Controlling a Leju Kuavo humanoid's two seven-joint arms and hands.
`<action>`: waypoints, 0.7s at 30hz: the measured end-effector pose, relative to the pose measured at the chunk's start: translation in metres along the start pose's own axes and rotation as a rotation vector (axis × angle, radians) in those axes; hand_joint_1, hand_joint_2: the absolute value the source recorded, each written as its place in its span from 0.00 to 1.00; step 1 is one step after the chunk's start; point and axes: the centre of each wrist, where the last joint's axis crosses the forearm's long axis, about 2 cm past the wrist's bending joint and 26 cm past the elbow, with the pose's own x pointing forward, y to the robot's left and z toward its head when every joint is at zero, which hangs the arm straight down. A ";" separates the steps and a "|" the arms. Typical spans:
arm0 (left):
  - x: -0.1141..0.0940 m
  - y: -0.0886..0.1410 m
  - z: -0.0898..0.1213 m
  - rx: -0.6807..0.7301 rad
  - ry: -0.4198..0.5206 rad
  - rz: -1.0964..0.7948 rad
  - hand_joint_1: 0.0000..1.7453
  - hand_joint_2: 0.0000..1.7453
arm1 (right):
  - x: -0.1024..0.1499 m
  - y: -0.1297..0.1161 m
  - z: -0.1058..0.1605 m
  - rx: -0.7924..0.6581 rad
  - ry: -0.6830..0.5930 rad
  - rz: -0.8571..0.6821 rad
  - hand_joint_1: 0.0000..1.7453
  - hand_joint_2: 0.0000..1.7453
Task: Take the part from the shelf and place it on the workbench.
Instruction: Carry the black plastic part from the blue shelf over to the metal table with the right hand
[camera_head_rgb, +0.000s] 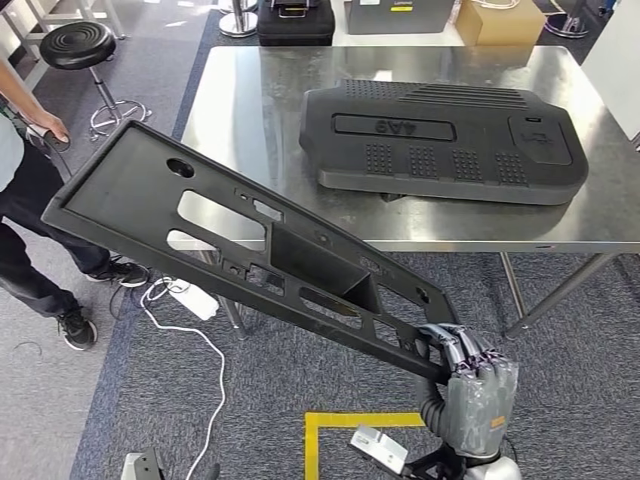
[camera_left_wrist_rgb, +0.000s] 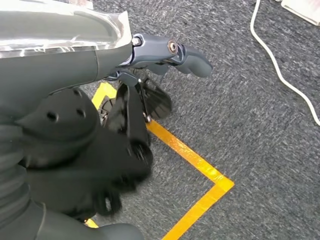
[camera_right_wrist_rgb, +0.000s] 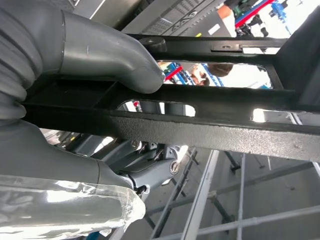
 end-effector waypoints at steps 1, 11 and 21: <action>0.000 0.000 0.000 0.001 0.000 0.000 0.00 1.00 | 0.000 0.000 0.001 0.002 0.001 0.000 1.00 1.00; 0.000 0.001 0.000 0.001 0.004 -0.003 0.00 1.00 | 0.000 0.000 0.000 0.002 0.004 0.001 1.00 1.00; -0.002 0.001 0.001 0.000 0.007 -0.003 0.00 1.00 | -0.001 -0.001 0.003 0.008 0.012 0.006 1.00 1.00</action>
